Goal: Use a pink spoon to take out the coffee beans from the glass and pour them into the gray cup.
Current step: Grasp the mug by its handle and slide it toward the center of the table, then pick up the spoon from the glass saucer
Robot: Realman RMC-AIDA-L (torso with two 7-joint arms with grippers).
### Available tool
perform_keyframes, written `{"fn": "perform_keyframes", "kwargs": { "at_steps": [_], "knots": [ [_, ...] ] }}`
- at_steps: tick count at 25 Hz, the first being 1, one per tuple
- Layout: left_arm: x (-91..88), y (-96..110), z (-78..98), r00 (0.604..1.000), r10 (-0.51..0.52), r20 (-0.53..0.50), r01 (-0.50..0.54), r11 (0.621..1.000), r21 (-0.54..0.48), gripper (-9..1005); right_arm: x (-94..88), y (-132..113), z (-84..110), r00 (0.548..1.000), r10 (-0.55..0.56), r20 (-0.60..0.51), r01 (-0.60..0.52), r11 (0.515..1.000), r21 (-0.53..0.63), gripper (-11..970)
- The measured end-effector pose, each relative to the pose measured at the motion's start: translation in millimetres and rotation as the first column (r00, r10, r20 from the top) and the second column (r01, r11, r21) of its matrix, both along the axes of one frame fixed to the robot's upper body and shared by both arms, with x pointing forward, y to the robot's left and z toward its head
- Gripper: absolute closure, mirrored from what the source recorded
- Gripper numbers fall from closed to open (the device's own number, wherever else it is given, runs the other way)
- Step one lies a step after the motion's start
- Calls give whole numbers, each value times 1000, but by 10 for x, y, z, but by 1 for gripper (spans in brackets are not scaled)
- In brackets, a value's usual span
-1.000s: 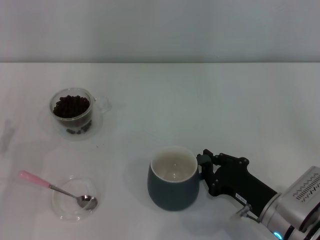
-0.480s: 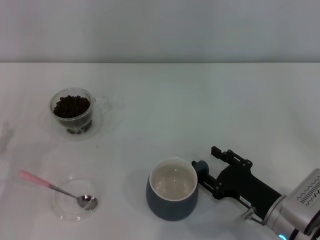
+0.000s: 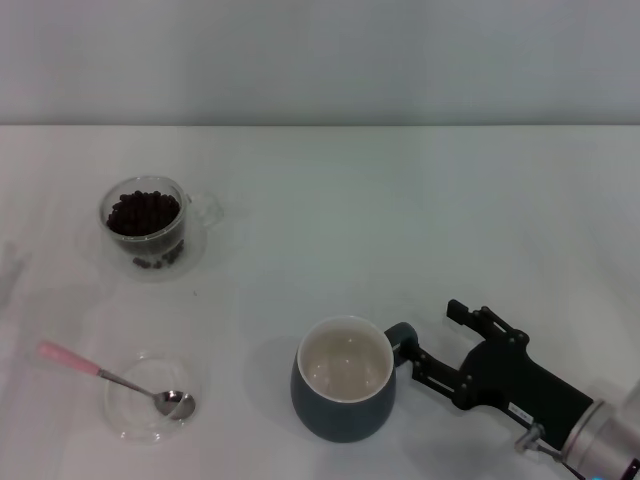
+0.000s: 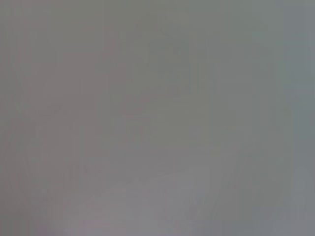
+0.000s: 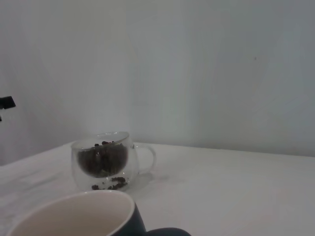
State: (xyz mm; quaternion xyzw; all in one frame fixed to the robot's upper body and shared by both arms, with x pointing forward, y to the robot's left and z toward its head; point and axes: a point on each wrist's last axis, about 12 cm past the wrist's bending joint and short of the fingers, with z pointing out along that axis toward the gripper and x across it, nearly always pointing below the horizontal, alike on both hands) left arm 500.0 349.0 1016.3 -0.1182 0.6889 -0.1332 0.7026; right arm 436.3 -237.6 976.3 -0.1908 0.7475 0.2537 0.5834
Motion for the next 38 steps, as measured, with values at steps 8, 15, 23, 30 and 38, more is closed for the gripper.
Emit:
{"fn": "perform_keyframes", "kwargs": {
  "at_steps": [8,15,23,30,38],
  "knots": [
    [0,10,6,1000,7,4,-7,1000,-3,117,-72,-234,-35,999,16,-44,-16,1000,16,86],
    [-32,23,1,1000,10,8,-10,1000,-10,116,-176,-576,-21,997,-69,-41,70,997,26,85],
    [-319,170,-83,999,52,-10,-53,996,-65,116,-47,-940,119,935,-350,60,345,935,80,85],
    [-463,202,-190,996,57,-75,-66,988,-137,116,362,-1002,347,868,-461,184,444,887,131,85],
    [-505,217,-212,995,49,-91,-62,986,-152,117,816,-1002,490,826,-531,187,512,847,142,86]
  ]
}}
